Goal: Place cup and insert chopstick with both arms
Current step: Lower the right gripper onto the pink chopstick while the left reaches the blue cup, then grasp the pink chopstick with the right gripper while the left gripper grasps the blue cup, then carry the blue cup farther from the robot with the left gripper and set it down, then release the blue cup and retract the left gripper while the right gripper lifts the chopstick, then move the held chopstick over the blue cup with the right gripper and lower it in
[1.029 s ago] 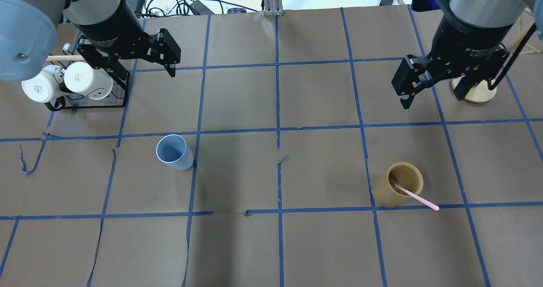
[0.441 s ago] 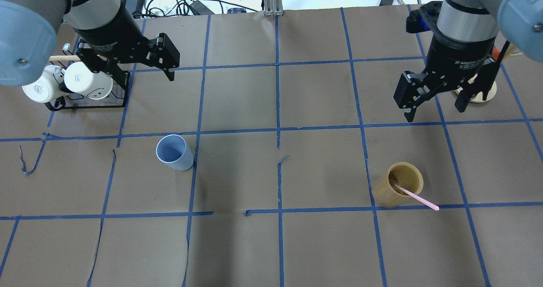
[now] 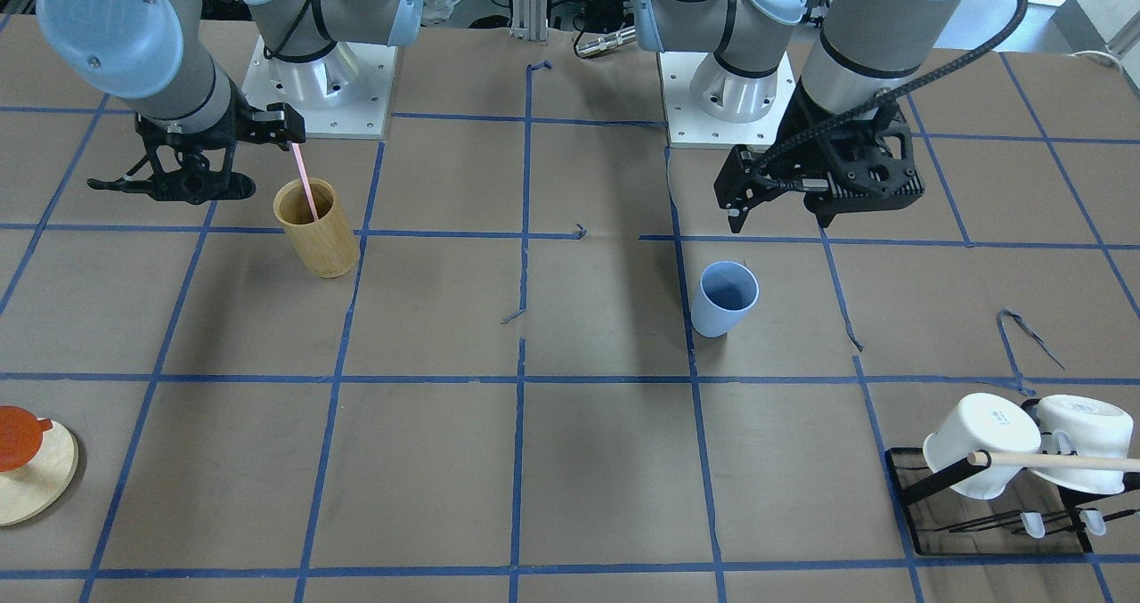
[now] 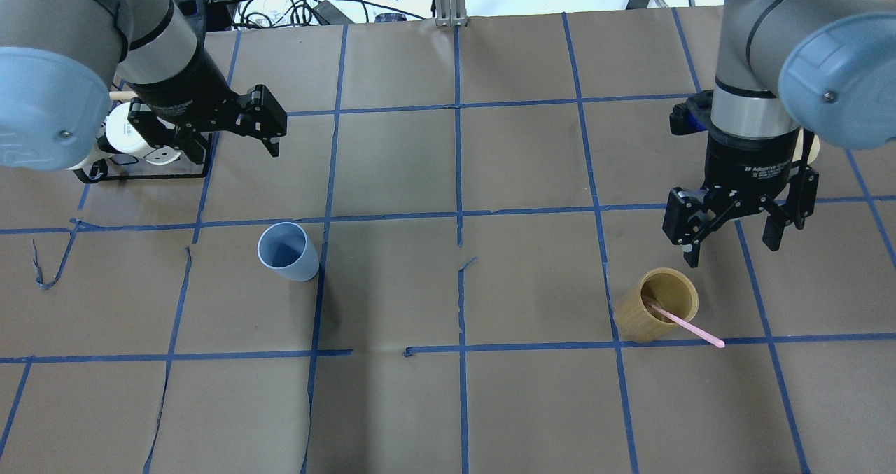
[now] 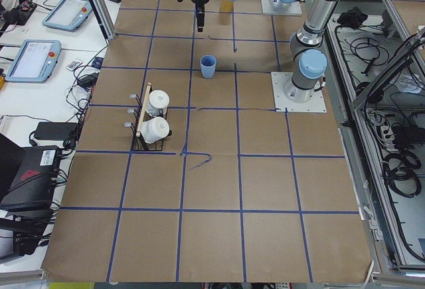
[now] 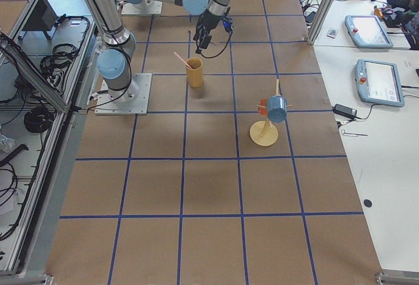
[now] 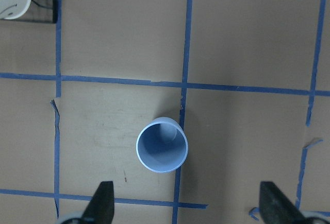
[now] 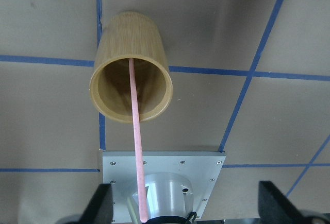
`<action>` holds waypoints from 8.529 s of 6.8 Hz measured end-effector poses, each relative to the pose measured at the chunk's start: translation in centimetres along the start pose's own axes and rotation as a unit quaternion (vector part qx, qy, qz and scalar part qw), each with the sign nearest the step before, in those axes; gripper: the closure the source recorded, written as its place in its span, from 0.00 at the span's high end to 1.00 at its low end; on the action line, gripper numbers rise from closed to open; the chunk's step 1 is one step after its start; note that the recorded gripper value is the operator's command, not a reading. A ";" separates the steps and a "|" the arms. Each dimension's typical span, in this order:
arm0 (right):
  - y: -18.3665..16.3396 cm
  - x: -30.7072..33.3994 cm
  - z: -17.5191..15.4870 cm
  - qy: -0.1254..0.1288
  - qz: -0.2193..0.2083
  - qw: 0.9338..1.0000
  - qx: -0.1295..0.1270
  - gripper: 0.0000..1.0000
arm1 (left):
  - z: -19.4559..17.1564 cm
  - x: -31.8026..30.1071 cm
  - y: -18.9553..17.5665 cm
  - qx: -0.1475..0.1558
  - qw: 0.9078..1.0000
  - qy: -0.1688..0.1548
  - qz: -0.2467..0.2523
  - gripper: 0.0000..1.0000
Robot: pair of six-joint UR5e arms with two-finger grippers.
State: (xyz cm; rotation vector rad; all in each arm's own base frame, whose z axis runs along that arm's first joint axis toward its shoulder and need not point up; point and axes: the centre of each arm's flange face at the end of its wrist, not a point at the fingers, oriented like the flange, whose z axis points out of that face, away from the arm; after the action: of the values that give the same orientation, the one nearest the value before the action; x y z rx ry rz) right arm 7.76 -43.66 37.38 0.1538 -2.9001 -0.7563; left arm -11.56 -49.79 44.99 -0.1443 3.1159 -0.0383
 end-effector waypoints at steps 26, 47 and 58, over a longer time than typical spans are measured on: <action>0.1 -0.7 0.2 -0.093 0.096 0.989 -0.066 0.15 | 14.3 6.8 1.9 0.007 1.000 0.018 0.023 0.00; 0.0 1.7 -6.0 -0.145 0.144 0.964 -0.168 0.00 | 2.3 13.1 -4.9 0.010 1.000 0.022 0.018 0.83; -10.4 -8.4 -17.6 -0.511 0.371 0.754 -0.178 0.00 | -3.1 3.4 -2.5 0.001 0.999 0.018 0.043 1.00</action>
State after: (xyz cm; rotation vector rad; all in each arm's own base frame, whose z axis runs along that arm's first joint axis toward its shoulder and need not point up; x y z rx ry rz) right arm 19.52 -59.98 46.58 -1.8736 -2.9990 -1.4704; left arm -14.78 -52.52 48.05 -0.0098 3.1549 -0.0429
